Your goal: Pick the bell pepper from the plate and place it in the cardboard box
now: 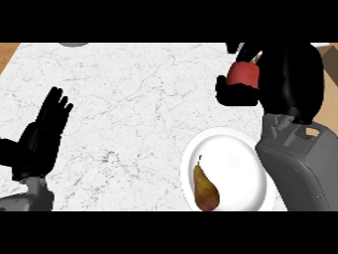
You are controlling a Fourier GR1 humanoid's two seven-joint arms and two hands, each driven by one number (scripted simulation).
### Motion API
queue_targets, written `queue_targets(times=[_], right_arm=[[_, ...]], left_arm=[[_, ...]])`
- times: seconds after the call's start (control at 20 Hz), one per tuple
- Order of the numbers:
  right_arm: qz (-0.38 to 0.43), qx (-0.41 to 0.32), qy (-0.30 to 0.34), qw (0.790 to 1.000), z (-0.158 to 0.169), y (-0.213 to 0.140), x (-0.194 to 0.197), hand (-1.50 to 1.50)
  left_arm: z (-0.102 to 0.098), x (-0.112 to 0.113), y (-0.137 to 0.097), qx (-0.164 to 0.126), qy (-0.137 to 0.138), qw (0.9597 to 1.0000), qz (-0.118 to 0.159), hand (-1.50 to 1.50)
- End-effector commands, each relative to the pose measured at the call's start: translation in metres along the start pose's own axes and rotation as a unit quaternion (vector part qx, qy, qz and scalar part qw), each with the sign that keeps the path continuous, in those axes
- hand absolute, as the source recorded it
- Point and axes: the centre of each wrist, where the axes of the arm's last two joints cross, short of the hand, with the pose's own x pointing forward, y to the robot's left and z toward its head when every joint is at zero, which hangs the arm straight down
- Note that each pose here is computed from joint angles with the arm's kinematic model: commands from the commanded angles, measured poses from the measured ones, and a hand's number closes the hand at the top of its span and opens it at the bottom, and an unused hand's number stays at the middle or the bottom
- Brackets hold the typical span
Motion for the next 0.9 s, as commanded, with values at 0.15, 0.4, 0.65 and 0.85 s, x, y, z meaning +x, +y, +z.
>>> queue_targets(times=[0.15, 0.4, 0.65, 0.85], right_arm=[[0.051, -0.048, 0.040, 0.997, -0.038, -0.010, -0.049, 1.50], [0.094, -0.049, 0.046, 0.993, -0.066, 0.009, -0.069, 1.50], [0.122, -0.034, 0.049, 0.991, -0.097, 0.016, -0.140, 1.50], [0.198, 0.046, 0.059, 0.977, -0.098, 0.026, -0.176, 1.50]], left_arm=[[-0.001, -0.003, 0.008, -0.005, 0.006, 1.0000, -0.005, 0.00], [0.000, 0.009, 0.009, -0.002, -0.004, 1.0000, -0.006, 0.00], [-0.016, 0.023, -0.008, -0.001, 0.000, 1.0000, 0.006, 0.00], [-0.012, 0.002, -0.002, 0.000, -0.012, 0.9999, -0.002, 0.00]])
